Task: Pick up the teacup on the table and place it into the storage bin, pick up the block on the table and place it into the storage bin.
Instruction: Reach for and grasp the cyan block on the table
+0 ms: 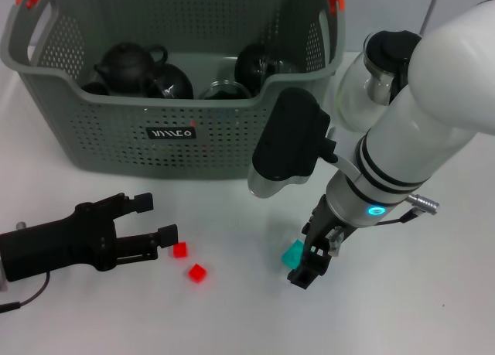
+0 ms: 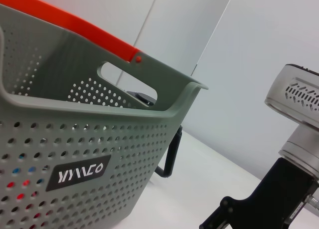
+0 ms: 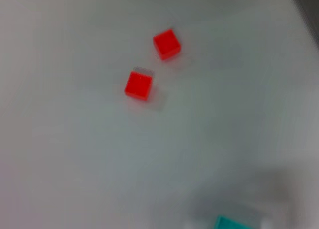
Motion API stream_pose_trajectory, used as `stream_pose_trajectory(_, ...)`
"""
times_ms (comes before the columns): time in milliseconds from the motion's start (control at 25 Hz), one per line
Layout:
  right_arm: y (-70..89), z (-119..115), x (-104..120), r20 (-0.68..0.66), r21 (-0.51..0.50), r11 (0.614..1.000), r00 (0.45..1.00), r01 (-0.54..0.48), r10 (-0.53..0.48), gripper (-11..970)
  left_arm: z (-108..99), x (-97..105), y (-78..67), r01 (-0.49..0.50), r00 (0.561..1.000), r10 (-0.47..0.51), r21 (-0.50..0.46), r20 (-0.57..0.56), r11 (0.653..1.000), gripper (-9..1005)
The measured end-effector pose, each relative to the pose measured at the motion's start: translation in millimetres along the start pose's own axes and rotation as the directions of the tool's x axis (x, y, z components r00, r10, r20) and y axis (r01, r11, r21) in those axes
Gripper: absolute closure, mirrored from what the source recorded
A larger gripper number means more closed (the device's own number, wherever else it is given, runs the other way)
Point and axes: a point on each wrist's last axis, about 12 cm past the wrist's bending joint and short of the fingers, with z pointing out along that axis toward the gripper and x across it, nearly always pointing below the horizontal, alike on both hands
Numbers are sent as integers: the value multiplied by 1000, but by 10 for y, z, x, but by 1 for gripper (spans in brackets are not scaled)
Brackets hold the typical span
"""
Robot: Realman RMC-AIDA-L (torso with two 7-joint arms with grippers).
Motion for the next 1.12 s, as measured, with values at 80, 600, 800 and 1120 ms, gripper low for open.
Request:
stream_pose_trajectory(80,-3,8,3,0,0,1000,1000,-2,2,134,0,0,0,0,1000,0,0,0,1000,59)
stream_pose_trajectory(600,-8,11,4,7,-13,997,997,-80,80,134,7,9,-4,1,1000,-1,2,1,1000,60)
stream_pose_trajectory(800,-40,45,32,-14,-18,992,992,-126,125,135,20,11,-3,2,1000,-2,3,2,1000,59)
stream_pose_trajectory(1120,-101,22,38,2,-37,984,984,-176,177,188,23,8,0,1,1000,-1,3,2,1000,59)
